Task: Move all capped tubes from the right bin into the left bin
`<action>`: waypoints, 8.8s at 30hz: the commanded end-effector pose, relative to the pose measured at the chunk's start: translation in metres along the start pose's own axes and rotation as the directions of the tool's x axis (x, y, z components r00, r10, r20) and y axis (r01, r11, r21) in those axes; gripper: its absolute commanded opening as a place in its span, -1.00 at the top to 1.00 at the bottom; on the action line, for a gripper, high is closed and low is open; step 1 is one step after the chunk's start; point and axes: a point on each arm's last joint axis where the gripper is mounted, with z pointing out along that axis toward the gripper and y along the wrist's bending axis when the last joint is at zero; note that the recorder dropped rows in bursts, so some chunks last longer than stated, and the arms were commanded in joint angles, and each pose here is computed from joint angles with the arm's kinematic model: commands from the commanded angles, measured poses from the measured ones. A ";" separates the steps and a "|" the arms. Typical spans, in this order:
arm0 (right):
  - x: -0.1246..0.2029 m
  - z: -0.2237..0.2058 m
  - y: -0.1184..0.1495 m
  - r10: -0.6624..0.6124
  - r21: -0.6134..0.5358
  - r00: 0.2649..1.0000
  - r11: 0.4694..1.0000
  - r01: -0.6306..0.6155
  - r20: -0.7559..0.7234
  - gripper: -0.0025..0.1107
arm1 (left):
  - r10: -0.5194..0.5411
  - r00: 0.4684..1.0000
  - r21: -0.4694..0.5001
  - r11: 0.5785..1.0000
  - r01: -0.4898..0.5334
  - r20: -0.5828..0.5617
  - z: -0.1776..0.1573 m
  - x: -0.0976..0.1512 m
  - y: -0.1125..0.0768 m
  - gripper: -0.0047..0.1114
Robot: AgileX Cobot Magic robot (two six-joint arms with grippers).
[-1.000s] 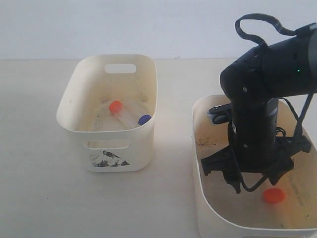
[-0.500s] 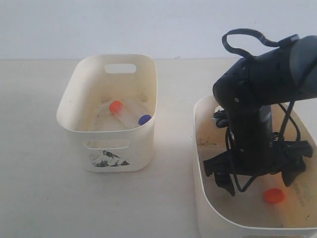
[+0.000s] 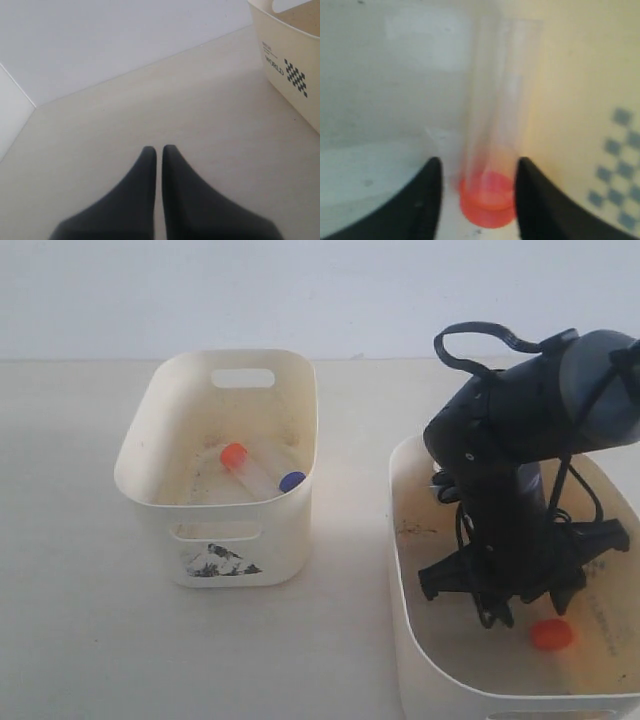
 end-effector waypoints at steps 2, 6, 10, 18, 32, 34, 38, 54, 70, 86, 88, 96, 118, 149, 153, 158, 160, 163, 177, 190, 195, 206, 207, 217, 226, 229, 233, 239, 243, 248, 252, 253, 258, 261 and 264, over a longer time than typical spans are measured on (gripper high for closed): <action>-0.005 0.008 0.010 0.034 -0.097 0.999 0.995 -0.032 0.020 0.73 | -0.011 1.000 0.005 1.000 0.011 0.008 0.000 -0.001 0.000 0.84; -0.004 0.008 0.009 0.033 -0.088 0.999 0.996 -0.032 0.011 0.79 | -0.011 1.000 0.005 1.000 0.011 0.008 0.000 -0.001 0.000 0.84; -0.004 0.008 0.009 0.032 -0.084 0.999 0.996 -0.031 0.010 0.79 | -0.011 1.000 0.005 1.000 0.011 0.008 0.000 -0.001 0.000 0.84; 0.000 0.003 0.004 -0.009 -0.025 0.998 1.000 0.007 -0.061 0.79 | -0.011 1.000 0.005 1.000 0.011 0.008 0.000 -0.001 0.000 0.84; -0.011 -0.024 0.003 -0.057 -0.028 0.997 0.998 0.056 -0.060 0.79 | -0.011 1.000 0.005 1.000 0.011 0.008 0.000 -0.001 0.000 0.84; -0.010 -0.024 0.000 -0.064 -0.003 0.996 0.998 0.064 -0.069 0.79 | -0.011 1.000 0.005 1.000 0.011 0.008 0.000 -0.001 0.000 0.84; -0.011 -0.024 -0.006 -0.106 0.062 0.992 0.992 0.110 -0.068 0.79 | -0.011 1.000 0.005 1.000 0.011 0.008 0.000 -0.001 0.000 0.84; -0.012 -0.024 -0.005 -0.140 0.057 0.989 0.988 0.142 -0.051 0.79 | -0.011 1.000 0.005 1.000 0.011 0.008 0.000 -0.001 0.000 0.84; -0.008 -0.024 -0.004 -0.032 0.041 0.996 0.999 0.035 -0.088 0.78 | -0.011 1.000 0.005 1.000 0.011 0.008 0.000 -0.001 0.000 0.84; -0.012 -0.023 -0.009 -0.048 0.102 0.998 0.993 0.052 -0.048 -0.77 | -0.011 1.000 0.005 1.000 0.011 0.008 0.000 -0.001 0.000 0.84; -0.011 -0.021 -0.010 -0.042 0.108 0.998 0.993 0.047 -0.052 -0.75 | -0.011 1.000 0.005 1.000 0.011 0.008 0.000 -0.001 0.000 0.84; 0.003 0.001 -0.013 -0.009 0.137 0.998 0.990 0.019 -0.068 -0.62 | -0.011 1.000 0.005 1.000 0.011 0.008 0.000 -0.001 0.000 0.84; 0.010 0.016 -0.010 0.099 0.090 0.994 0.991 -0.096 -0.036 0.96 | -0.011 1.000 0.005 1.000 0.011 0.008 0.000 -0.001 0.000 0.84; 0.036 -0.097 -0.047 0.153 -0.257 0.974 0.961 -0.107 0.168 0.96 | -0.011 1.000 0.005 1.000 0.011 0.008 0.000 -0.001 0.000 0.84; 0.051 -0.131 -0.063 0.196 -0.401 0.931 0.914 -0.060 0.307 0.96 | -0.011 1.000 0.005 1.000 0.011 0.008 0.000 -0.001 0.000 0.84; 0.063 -0.180 -0.075 0.270 -0.589 0.766 0.790 0.170 0.583 0.96 | -0.011 1.000 0.005 1.000 0.011 0.008 0.000 -0.001 0.000 0.84; 0.067 -0.196 -0.077 0.282 -0.601 0.683 0.747 0.284 0.674 0.96 | -0.011 1.000 0.005 1.000 0.011 0.008 0.000 -0.001 0.000 0.84; 0.068 -0.213 -0.076 0.292 -0.567 0.554 0.704 0.427 0.780 0.96 | -0.011 1.000 0.005 1.000 0.011 0.008 0.000 -0.001 0.000 0.84; 0.018 -0.208 -0.031 0.523 -0.686 0.447 0.598 0.415 0.726 0.96 | -0.011 1.000 0.005 1.000 0.011 0.008 0.000 -0.001 0.000 0.84; 0.016 -0.202 0.010 0.286 -0.375 0.243 0.727 0.575 0.927 0.96 | -0.011 1.000 0.005 1.000 0.011 0.008 0.000 -0.001 0.000 0.84; 0.001 -0.187 0.032 0.224 -0.378 0.320 0.719 0.583 0.921 0.96 | -0.011 1.000 0.005 1.000 0.011 0.008 0.000 -0.001 0.000 0.84; -0.034 -0.153 0.089 0.016 -0.375 0.491 0.668 0.643 0.871 0.41 | -0.011 1.000 0.005 1.000 0.011 0.008 0.000 -0.001 0.000 0.84; -0.035 -0.150 0.090 0.012 -0.377 0.498 0.669 0.641 0.867 0.16 | -0.011 1.000 0.005 1.000 0.011 0.008 0.000 -0.001 0.000 0.84; -0.022 -0.169 0.077 0.037 -0.424 0.526 0.641 0.640 0.849 0.94 | -0.011 1.000 0.005 1.000 0.011 0.008 0.000 -0.001 0.000 0.84; 0.009 -0.213 0.043 0.014 -0.360 0.438 0.595 0.719 0.899 0.93 | -0.011 1.000 0.005 1.000 0.011 0.008 0.000 -0.001 0.000 0.84; 0.009 -0.213 0.042 -0.013 -0.318 0.406 0.598 0.736 0.914 0.93 | -0.011 1.000 0.005 1.000 0.011 0.008 0.000 -0.001 0.000 0.84; 0.007 -0.215 0.041 0.015 -0.316 0.388 0.610 0.727 0.921 0.93 | -0.011 1.000 0.005 1.000 0.011 0.008 0.000 -0.001 0.000 0.84; 0.025 -0.229 0.009 -0.144 -0.018 0.150 0.663 0.748 0.978 0.93 | -0.011 1.000 0.005 1.000 0.011 0.008 0.000 -0.001 0.000 0.84; 0.082 -0.224 -0.049 -0.140 0.070 0.041 0.698 0.712 0.989 0.93 | -0.011 1.000 0.005 1.000 0.011 0.008 0.000 -0.001 0.000 0.84; 0.117 -0.179 -0.105 0.033 -0.086 0.102 0.818 0.569 0.994 0.93 | -0.011 1.000 0.005 1.000 0.011 0.008 0.000 -0.001 0.000 0.84; 0.147 -0.128 -0.142 0.301 -0.299 0.048 0.894 0.335 0.953 0.93 | -0.011 1.000 0.005 1.000 0.011 0.008 0.000 -0.001 0.000 0.84; 0.157 -0.116 -0.149 0.355 -0.345 0.013 0.896 0.280 0.935 0.93 | -0.011 1.000 0.005 1.000 0.011 0.008 0.000 -0.001 0.000 0.84; 0.193 -0.073 -0.158 0.382 -0.365 -0.109 0.919 0.151 0.918 0.93 | -0.011 1.000 0.005 1.000 0.011 0.008 0.000 -0.001 0.000 0.84; 0.206 -0.059 -0.155 0.389 -0.369 -0.151 0.918 0.146 0.909 0.93 | -0.011 1.000 0.005 1.000 0.011 0.008 0.000 -0.001 0.000 0.84; 0.211 -0.044 -0.150 0.388 -0.368 -0.135 0.917 0.154 0.912 0.93 | -0.011 1.000 0.005 1.000 0.011 0.008 0.000 -0.001 0.000 0.84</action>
